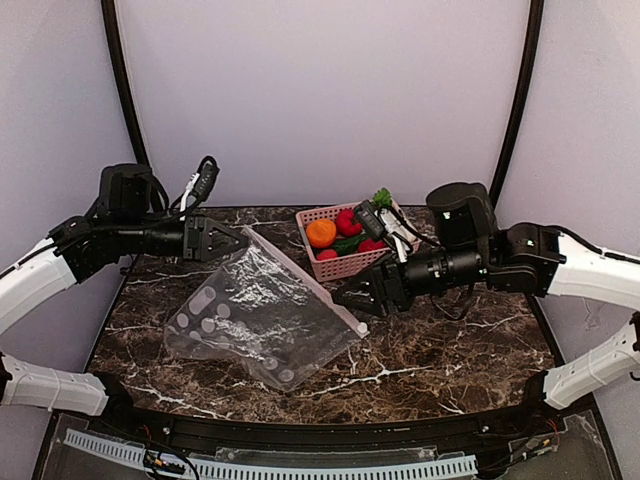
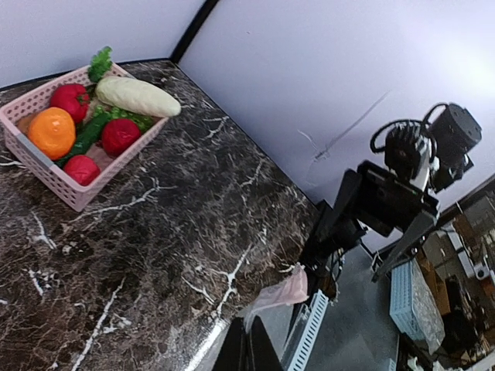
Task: Place the food in the zip-top bag and seal the zipper
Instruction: Unzip the zipper from the zipper food storage bag.
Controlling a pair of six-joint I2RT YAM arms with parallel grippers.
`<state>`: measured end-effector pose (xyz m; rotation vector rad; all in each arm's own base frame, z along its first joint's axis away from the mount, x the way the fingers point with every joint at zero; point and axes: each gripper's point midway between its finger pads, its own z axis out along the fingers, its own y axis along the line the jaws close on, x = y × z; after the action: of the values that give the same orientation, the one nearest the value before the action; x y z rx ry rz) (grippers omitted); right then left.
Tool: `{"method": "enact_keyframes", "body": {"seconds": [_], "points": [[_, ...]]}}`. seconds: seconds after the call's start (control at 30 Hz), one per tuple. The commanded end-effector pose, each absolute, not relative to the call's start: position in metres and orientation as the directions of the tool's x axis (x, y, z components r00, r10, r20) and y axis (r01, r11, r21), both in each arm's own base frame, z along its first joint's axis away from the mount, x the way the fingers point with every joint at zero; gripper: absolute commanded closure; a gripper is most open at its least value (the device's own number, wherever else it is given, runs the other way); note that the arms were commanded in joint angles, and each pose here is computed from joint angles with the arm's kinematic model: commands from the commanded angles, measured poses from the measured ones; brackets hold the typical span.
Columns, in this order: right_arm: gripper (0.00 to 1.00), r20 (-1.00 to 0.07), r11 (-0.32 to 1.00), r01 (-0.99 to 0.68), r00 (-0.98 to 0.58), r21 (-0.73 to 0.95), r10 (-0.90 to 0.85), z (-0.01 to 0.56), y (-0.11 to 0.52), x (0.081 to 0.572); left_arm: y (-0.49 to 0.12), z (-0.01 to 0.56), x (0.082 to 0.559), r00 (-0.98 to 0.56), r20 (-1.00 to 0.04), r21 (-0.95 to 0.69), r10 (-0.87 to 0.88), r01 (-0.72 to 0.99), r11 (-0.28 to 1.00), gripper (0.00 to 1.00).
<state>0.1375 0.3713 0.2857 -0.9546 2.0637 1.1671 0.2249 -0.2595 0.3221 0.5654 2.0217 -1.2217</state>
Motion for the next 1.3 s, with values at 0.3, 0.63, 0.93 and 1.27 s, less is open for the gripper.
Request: {"method": "enact_keyframes", "body": {"seconds": [0.3,0.63,0.93,1.27], "points": [[0.51,-0.813,0.4,-0.828,-0.516,0.392,-0.271,0.313,0.363,0.147,-0.298,0.332,0.187,-0.56,-0.818,-0.515,0.133,0.815,0.267,0.99],[0.6,-0.82,0.402,-0.847,-0.484,0.349,-0.306,0.31,0.385,0.159,-0.302,0.33,0.18,-0.576,-0.805,-0.538,0.139,0.809,0.238,0.99],[0.68,-0.806,0.418,-0.849,-0.478,0.323,-0.348,0.305,0.403,0.172,-0.302,0.329,0.178,-0.579,-0.803,-0.541,0.145,0.808,0.232,0.99],[0.73,-0.8,0.409,-0.858,-0.468,0.31,-0.376,0.298,0.411,0.175,-0.302,0.328,0.178,-0.58,-0.801,-0.541,0.147,0.807,0.236,0.99]]}}
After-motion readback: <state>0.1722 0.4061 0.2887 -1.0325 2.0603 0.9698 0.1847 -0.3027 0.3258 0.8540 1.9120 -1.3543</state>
